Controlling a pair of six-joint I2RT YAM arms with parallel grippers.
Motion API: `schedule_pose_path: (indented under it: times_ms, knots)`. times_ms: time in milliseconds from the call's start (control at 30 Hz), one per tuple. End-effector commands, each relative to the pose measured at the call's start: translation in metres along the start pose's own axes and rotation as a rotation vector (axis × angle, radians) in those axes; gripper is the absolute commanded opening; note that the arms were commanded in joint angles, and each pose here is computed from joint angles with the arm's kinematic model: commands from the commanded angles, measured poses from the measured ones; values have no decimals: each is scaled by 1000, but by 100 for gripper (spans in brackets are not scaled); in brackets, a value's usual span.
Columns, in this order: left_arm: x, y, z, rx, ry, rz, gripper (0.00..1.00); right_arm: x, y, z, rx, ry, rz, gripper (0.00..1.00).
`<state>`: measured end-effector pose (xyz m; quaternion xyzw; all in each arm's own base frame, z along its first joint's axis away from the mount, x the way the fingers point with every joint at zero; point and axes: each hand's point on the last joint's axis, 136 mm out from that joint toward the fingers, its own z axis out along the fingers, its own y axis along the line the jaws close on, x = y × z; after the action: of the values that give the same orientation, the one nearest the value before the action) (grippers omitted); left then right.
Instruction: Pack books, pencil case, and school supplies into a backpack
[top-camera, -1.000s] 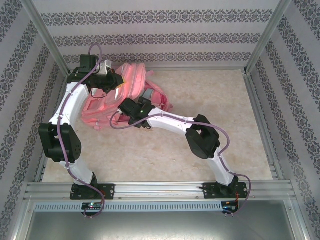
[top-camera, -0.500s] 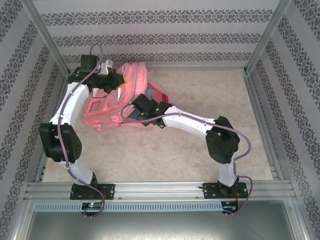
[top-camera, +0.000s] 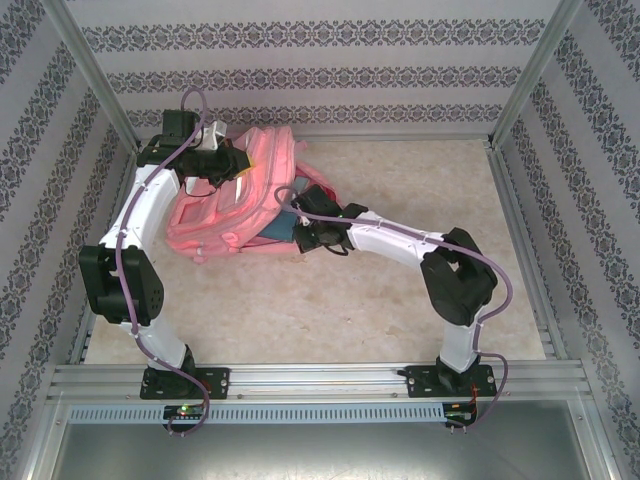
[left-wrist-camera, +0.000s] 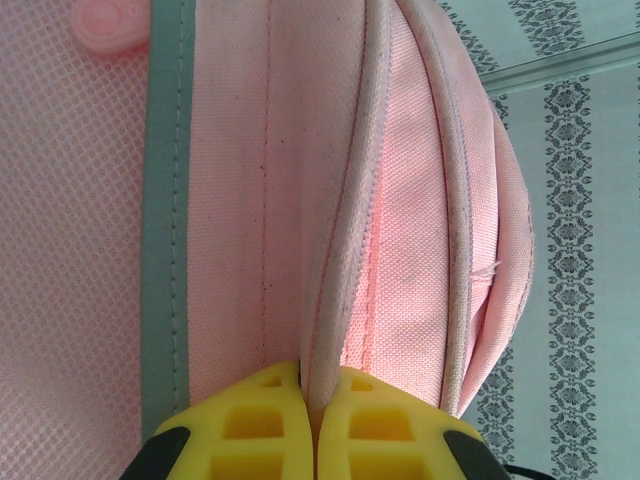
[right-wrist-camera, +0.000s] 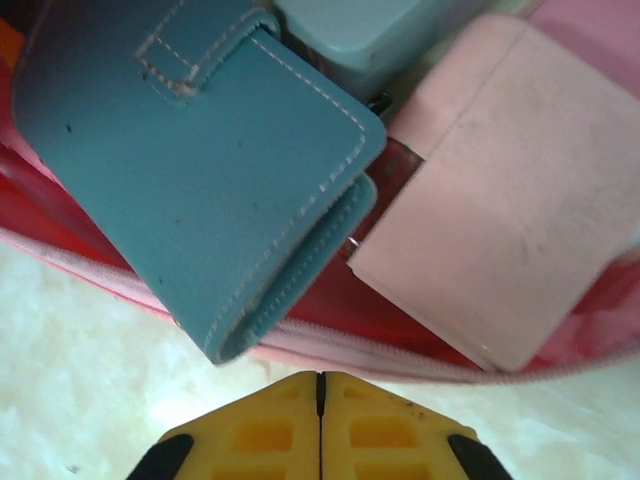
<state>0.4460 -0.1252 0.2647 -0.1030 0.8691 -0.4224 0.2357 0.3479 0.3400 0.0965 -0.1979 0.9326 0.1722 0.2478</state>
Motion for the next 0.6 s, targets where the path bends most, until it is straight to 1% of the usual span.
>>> schedule_pose_path:
  times_ms: [0,267,333,400,467,567]
  knots:
    - [2,-37,-4,114,7,74,0,-9,16,16,-90,4,89,6]
    - [7,-41,-3,118,14,78,0,-34,32,36,-147,-3,118,5]
    - [9,-43,-2,123,19,82,0,-42,30,40,-125,-13,126,5]
    - [10,-43,-1,123,21,83,0,-50,21,43,-72,-26,140,5]
    - [11,-42,0,121,22,82,0,-55,14,47,-41,-24,158,7]
    - [12,-41,0,116,26,82,0,-56,14,47,-46,-16,163,8]
